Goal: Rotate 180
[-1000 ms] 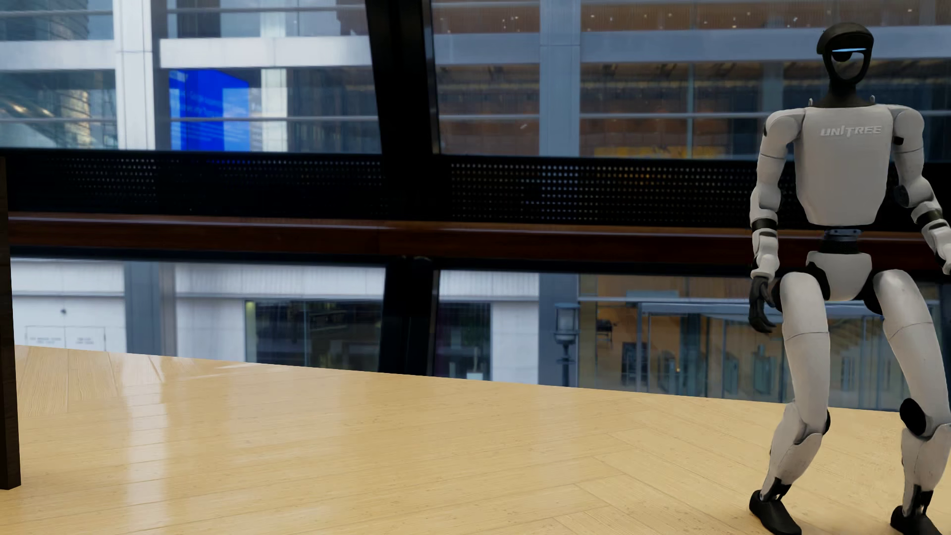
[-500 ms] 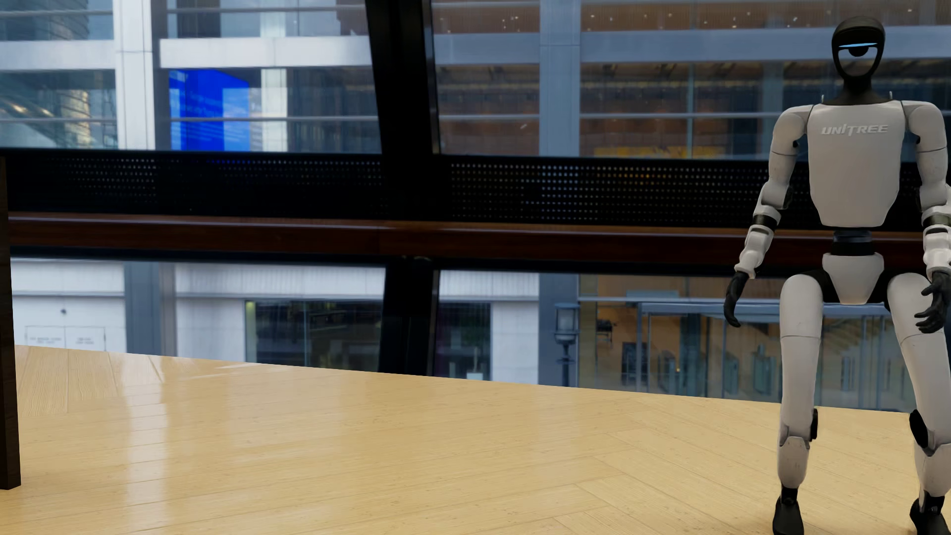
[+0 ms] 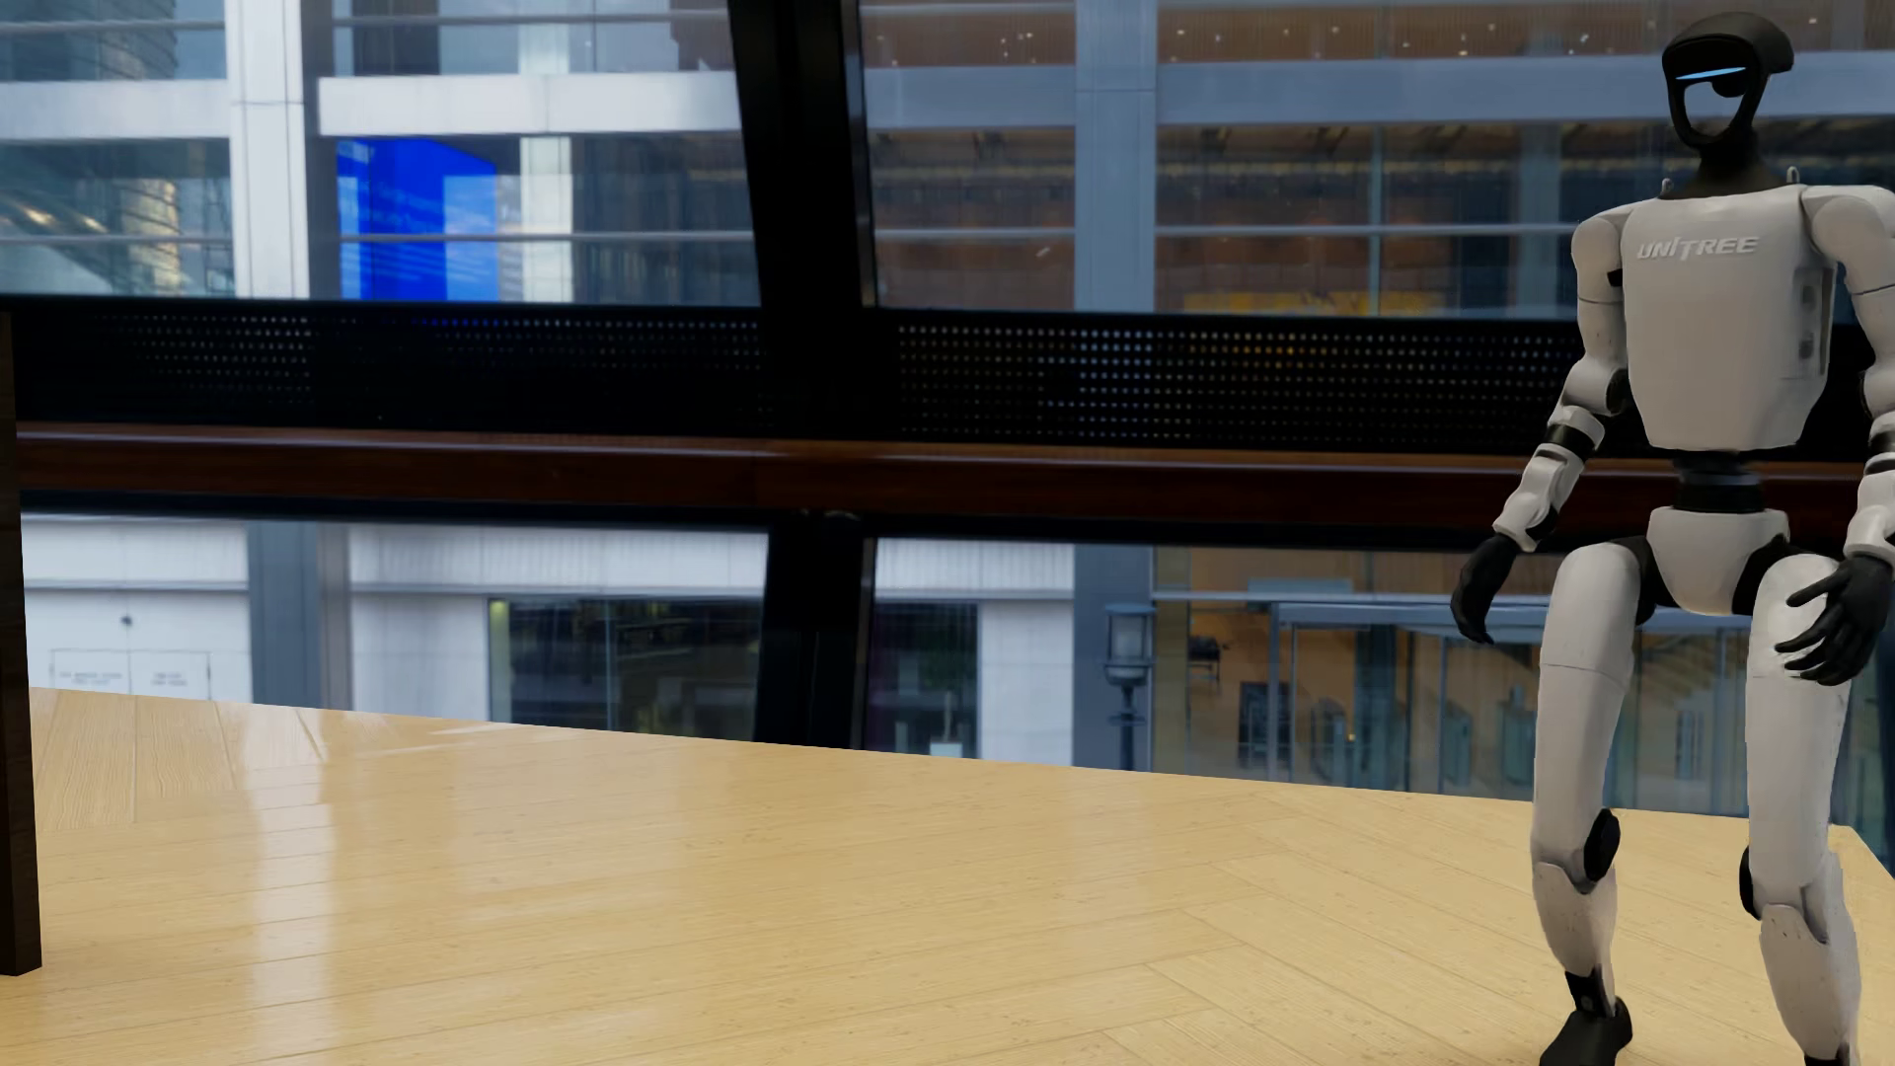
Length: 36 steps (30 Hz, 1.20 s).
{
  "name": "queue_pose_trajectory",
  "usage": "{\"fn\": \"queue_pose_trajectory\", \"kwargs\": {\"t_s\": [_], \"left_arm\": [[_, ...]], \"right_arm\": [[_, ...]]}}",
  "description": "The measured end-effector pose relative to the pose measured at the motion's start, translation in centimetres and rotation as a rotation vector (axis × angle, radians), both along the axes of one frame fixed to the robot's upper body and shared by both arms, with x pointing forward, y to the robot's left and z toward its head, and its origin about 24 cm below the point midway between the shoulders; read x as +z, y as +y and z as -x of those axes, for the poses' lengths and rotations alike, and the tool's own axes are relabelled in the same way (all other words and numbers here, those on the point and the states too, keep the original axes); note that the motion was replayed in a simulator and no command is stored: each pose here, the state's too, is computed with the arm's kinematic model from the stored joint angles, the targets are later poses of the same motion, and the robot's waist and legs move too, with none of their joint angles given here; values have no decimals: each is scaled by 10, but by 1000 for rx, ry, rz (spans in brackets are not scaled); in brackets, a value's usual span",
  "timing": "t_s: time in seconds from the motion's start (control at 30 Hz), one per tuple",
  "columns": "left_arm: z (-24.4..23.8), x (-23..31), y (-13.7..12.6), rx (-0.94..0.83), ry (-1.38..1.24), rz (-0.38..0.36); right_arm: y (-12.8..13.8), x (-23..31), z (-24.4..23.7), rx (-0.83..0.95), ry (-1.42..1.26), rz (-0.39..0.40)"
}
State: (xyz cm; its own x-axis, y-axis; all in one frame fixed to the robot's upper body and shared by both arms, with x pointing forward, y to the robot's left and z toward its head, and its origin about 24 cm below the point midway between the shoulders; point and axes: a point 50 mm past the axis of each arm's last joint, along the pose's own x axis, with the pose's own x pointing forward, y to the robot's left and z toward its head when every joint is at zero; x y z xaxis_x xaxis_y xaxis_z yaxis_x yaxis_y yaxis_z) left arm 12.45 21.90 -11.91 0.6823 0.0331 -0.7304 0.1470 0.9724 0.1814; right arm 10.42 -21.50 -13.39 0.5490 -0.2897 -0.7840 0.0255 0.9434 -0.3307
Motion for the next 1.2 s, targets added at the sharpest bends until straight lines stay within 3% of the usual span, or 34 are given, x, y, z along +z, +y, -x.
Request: {"fn": "queue_pose_trajectory", "kwargs": {"t_s": [0.07,0.17,0.27,0.33,0.37,0.43,0.57,0.63,0.7,0.77,0.87,0.93,1.0,1.07,1.13,1.2], "left_arm": [[8,-2,7,0,45,-19],[-31,7,-28,21,-41,38],[-41,12,-42,31,-98,58],[-1,0,-5,89,4,15],[11,-3,7,123,42,-4],[15,-9,-6,70,97,-10],[-33,7,-36,4,-46,35],[-26,5,-21,39,-60,26],[-2,1,1,63,-24,-6],[-7,0,-11,32,-21,11],[-41,9,-36,40,-90,39],[-38,8,-40,75,-71,70],[-19,3,-12,126,-5,49],[-5,-3,8,73,67,-22],[-10,-2,-8,4,41,-29],[-36,8,-29,-2,-58,23]], "right_arm": [[14,-1,-4,-4,16,-32],[-10,0,4,-24,31,-46],[-22,-3,25,-38,58,-31],[-20,1,10,-46,8,-6],[-5,2,-3,-23,-25,-15],[7,0,0,-43,-13,-36],[-19,-6,24,-84,97,-15],[-23,-8,25,-81,114,13],[0,-3,5,-26,36,0],[9,-5,8,-36,36,-35],[-15,0,3,-77,10,-40],[-39,0,22,-78,43,29],[-17,-2,14,-70,19,21],[8,-5,5,-48,30,-9],[-2,-2,7,-63,47,-9],[-10,-5,18,-82,74,-33]]}}
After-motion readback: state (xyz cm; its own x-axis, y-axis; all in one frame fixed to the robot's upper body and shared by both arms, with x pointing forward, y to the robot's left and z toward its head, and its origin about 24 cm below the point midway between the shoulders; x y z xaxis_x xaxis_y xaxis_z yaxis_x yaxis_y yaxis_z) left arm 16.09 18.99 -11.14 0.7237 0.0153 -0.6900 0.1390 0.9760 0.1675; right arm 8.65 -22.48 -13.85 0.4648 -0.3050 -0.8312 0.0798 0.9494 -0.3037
